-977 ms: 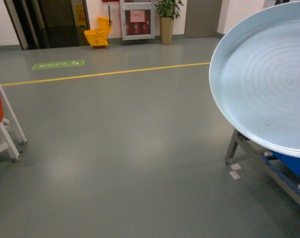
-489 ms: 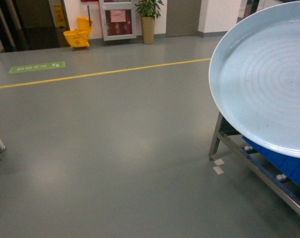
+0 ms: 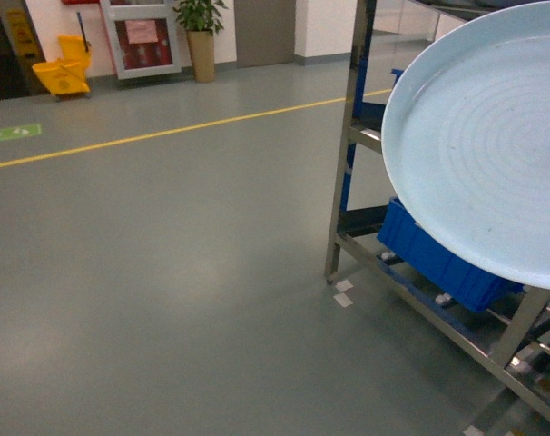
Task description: Place blue tray on left shelf second layer neatly
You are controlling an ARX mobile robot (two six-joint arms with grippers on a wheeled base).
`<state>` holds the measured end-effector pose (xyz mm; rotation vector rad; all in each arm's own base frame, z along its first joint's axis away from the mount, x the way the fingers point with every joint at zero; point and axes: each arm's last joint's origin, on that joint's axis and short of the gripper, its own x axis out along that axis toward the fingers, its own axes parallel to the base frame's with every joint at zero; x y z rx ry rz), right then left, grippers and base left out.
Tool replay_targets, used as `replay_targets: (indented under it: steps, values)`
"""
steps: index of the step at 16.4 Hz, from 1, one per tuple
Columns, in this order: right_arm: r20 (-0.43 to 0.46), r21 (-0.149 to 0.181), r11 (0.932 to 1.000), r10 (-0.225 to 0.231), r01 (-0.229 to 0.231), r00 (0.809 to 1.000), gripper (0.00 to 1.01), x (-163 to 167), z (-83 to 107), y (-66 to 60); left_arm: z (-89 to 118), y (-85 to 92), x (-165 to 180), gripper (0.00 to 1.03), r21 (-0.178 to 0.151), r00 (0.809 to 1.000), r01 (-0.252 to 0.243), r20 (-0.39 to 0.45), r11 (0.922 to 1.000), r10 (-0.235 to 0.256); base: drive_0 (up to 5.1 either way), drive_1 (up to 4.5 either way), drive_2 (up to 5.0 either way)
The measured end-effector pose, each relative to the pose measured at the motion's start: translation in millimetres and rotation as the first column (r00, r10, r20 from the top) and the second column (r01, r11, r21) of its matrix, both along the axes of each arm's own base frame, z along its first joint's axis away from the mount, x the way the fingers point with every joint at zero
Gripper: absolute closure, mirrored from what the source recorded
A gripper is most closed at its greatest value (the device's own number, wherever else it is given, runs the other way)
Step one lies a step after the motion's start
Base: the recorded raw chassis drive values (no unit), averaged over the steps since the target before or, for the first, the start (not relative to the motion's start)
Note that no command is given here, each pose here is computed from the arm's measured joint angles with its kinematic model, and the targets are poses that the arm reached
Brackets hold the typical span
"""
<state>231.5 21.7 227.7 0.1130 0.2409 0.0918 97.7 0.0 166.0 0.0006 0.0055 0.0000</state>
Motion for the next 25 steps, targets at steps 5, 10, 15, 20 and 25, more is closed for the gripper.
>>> replay_targets:
  steps: [5, 10, 15, 20, 25]
  values:
    - [0.001, 0.001, 1.0000, 0.004, -0.004, 1.000, 0.99, 0.0, 0.1, 0.1, 0.2, 0.1, 0.0, 0.05, 0.000, 1.000, -0.002, 0.002, 1.0000, 0.002, -1.5, -1.54, -1.5]
    - [-0.001, 0.000, 1.0000, -0.001, 0.001, 1.000, 0.99, 0.0, -0.1, -0.1, 0.1, 0.0, 0.0, 0.05, 0.000, 1.000, 0.000, 0.001, 1.0000, 0.000, -1.6, -1.55, -1.6]
    - [0.001, 0.000, 1.0000, 0.000, 0.000, 1.000, 0.99, 0.0, 0.1, 0.0, 0.1, 0.0, 0.0, 0.05, 0.000, 1.000, 0.000, 0.001, 1.0000, 0.000, -1.6, -1.65, -1.6]
    - [0.001, 0.000, 1.0000, 0.000, 0.000, 1.000, 0.99, 0.0, 0.1, 0.0, 0.1, 0.0, 0.0, 0.05, 0.000, 1.000, 0.000, 0.001, 1.0000, 0.000, -1.6, -1.57, -1.6]
    - [-0.002, 0.001, 1.0000, 0.004, -0.004, 1.000, 0.99, -0.1, -0.1, 0.2, 0.0, 0.0, 0.0, 0.05, 0.000, 1.000, 0.000, 0.000, 1.0000, 0.000, -1.7, -1.69, -1.7]
